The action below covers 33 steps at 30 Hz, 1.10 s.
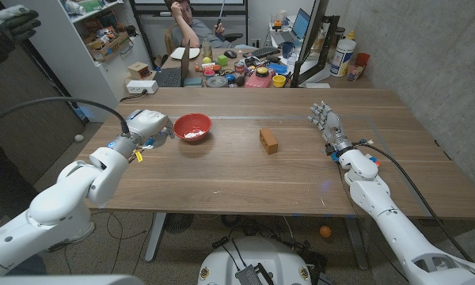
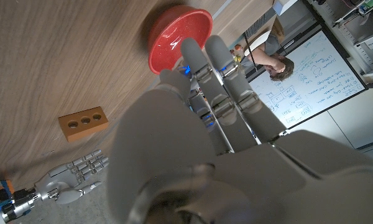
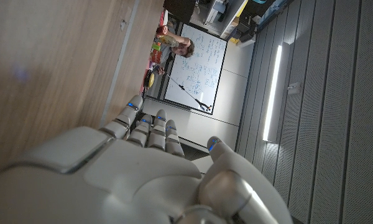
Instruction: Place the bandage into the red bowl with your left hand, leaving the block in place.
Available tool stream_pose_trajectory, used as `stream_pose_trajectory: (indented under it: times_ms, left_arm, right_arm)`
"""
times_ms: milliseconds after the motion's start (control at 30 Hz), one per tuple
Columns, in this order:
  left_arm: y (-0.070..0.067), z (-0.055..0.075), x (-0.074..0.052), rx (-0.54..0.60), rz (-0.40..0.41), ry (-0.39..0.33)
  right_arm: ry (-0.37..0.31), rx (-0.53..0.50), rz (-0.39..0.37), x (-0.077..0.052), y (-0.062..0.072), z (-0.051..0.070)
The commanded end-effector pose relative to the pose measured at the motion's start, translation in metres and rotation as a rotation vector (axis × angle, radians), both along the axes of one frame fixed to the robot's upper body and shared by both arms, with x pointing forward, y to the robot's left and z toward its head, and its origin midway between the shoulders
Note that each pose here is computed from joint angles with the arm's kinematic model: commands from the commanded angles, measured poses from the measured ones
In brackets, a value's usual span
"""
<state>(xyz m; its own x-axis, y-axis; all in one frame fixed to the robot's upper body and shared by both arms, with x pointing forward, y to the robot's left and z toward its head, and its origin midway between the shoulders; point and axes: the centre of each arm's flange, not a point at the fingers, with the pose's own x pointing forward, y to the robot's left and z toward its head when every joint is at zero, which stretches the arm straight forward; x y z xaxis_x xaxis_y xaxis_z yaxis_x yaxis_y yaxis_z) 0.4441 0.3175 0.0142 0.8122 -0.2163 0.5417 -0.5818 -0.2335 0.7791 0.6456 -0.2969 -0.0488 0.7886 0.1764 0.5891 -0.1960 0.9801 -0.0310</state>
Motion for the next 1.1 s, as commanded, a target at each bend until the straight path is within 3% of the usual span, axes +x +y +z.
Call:
stream_pose_trajectory:
  times_ms: [33,367,1100]
  left_arm:
    - [-0.005,0.02,-0.003,0.026,0.022,-0.014]
    - [-0.004,0.031,0.001,0.039,0.021,-0.002]
    - [0.009,0.046,0.025,0.044,0.048,-0.022]
  right_arm:
    - [-0.003,0.004,0.003,0.002,-0.001,0.0]
    - [-0.007,-0.005,0.004,0.003,-0.002,0.002]
    - [-0.02,-0.022,0.008,0.001,0.004,0.007]
